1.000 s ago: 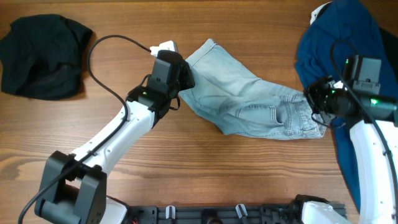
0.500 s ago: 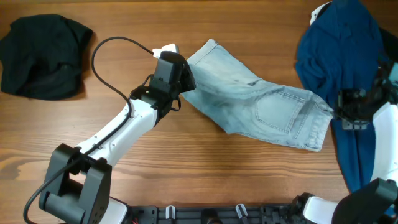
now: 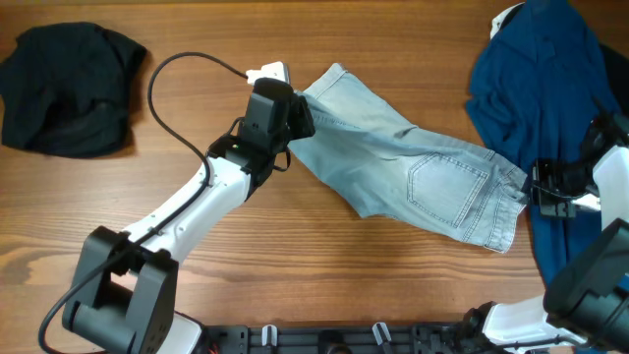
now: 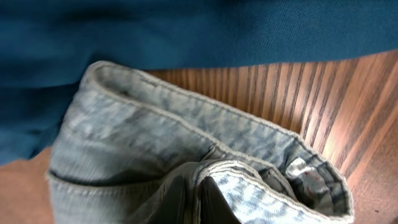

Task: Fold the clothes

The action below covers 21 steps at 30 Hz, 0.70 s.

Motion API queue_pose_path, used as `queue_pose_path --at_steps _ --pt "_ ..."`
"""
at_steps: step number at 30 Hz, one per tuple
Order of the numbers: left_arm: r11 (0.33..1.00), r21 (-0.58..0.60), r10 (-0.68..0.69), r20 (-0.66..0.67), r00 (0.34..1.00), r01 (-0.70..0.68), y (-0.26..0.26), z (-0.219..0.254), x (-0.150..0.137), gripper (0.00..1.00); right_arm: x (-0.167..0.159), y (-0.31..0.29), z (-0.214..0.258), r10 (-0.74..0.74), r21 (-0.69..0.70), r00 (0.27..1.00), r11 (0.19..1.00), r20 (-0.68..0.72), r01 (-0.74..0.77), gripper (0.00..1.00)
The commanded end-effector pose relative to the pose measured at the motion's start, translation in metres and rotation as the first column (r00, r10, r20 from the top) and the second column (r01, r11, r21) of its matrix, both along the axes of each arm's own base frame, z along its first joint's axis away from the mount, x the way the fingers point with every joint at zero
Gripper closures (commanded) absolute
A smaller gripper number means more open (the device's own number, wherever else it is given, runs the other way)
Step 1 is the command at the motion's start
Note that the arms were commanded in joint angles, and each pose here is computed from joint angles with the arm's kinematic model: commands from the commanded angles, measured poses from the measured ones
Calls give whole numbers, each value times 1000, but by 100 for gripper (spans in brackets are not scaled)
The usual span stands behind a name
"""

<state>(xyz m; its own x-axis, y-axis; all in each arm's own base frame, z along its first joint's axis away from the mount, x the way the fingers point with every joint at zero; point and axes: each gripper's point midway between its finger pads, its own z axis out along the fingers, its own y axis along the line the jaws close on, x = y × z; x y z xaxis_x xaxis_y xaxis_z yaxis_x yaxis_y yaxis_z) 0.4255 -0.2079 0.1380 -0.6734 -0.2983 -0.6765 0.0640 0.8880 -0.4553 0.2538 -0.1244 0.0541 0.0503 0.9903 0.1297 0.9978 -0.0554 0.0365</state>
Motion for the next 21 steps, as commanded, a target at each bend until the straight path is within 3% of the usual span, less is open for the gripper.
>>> queue_pose_path --at_steps 1,2,3,4,9,11,13,14,15,21 --pt "999 25 -24 141 990 20 -5 12 24 95 -15 -7 -15 13 -24 997 1000 -69 -15 96" --pt "1000 18 -23 155 988 21 -7 10 28 92 -14 -7 -15 26 -26 998 999 -65 -28 96" --pt "1000 14 -25 158 987 23 -10 5 31 75 -13 -8 -15 27 -28 998 999 -62 -29 96" --pt "999 9 -38 154 987 37 -14 0 31 69 -13 -8 -15 28 -29 998 999 -62 -30 96" --pt "991 -8 -134 73 988 135 -51 -57 23 70 -13 -8 -15 30 -28 998 999 -61 -31 96" --pt "988 -6 -151 61 987 152 -61 -78 21 75 -13 -7 -15 35 -27 997 999 -61 -37 96" --pt "988 -9 -154 44 987 155 -68 -97 21 71 -13 -8 -15 55 -27 997 998 -58 -56 96" --pt "988 -5 -157 35 987 157 -69 -103 20 60 -13 -7 -15 57 -27 997 998 -58 -59 81" --pt "989 -12 -150 19 989 150 -69 -106 19 59 -12 -7 -15 84 -26 995 996 -54 -85 0" --pt "990 -12 -141 7 990 141 -66 -107 21 59 14 -7 -6 266 -30 961 964 79 -265 0"
